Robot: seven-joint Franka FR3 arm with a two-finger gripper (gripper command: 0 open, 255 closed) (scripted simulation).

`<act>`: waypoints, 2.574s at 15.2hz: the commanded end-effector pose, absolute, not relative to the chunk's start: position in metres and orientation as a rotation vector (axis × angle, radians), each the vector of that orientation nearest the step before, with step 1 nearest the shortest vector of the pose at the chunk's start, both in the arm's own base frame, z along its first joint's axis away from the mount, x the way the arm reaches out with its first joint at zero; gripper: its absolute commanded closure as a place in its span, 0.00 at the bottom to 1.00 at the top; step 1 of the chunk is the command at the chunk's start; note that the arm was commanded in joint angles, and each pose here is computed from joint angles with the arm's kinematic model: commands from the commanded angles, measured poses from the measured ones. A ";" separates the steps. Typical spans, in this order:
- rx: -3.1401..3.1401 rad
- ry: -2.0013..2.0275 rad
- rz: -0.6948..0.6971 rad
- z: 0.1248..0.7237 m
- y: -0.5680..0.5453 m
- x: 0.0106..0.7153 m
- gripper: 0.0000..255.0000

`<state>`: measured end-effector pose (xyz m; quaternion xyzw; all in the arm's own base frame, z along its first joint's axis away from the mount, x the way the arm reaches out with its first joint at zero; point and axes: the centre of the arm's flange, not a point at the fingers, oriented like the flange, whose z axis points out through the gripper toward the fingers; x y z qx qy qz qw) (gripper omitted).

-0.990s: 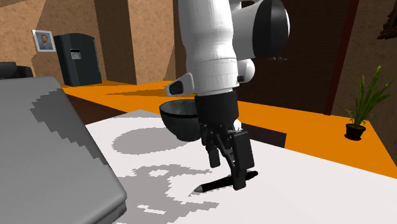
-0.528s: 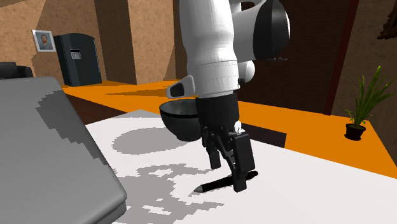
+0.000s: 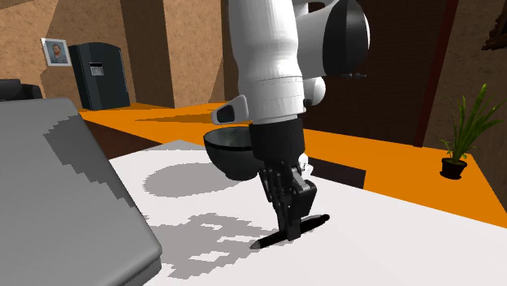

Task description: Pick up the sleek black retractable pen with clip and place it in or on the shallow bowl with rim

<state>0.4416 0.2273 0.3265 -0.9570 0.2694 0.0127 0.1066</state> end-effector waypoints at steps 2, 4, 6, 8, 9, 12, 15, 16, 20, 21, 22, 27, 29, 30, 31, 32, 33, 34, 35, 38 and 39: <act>-2.820 0.791 0.040 0.325 0.228 0.441 1.00; -2.820 0.791 0.040 0.336 0.228 0.441 1.00; -2.820 0.791 0.040 0.346 0.228 0.441 1.00; -2.820 0.791 0.040 0.357 0.228 0.441 1.00; -2.820 0.791 0.040 0.362 0.228 0.441 1.00; -2.820 0.791 0.040 0.378 0.228 0.441 1.00; -2.820 0.791 0.040 0.394 0.228 0.441 1.00; -2.820 0.791 0.040 0.399 0.228 0.441 1.00; -2.820 0.791 0.040 0.420 0.228 0.441 1.00; -2.820 0.791 0.040 0.426 0.228 0.441 1.00; -2.820 0.791 0.040 0.431 0.228 0.441 1.00; -2.820 0.791 0.040 0.457 0.228 0.441 1.00; -2.820 0.791 0.040 0.468 0.228 0.441 1.00; -2.820 0.791 0.040 0.473 0.228 0.441 1.00; -2.820 0.791 0.040 0.478 0.228 0.441 1.00; -2.820 0.791 0.040 0.484 0.228 0.441 1.00; -2.820 0.791 0.040 0.489 0.228 0.441 1.00; -2.820 0.791 0.040 0.494 0.228 0.441 1.00; -2.820 0.791 0.040 0.494 0.228 0.441 1.00; -2.820 0.791 0.040 0.496 0.194 0.421 1.00; -2.820 0.791 0.040 0.497 0.183 0.414 1.00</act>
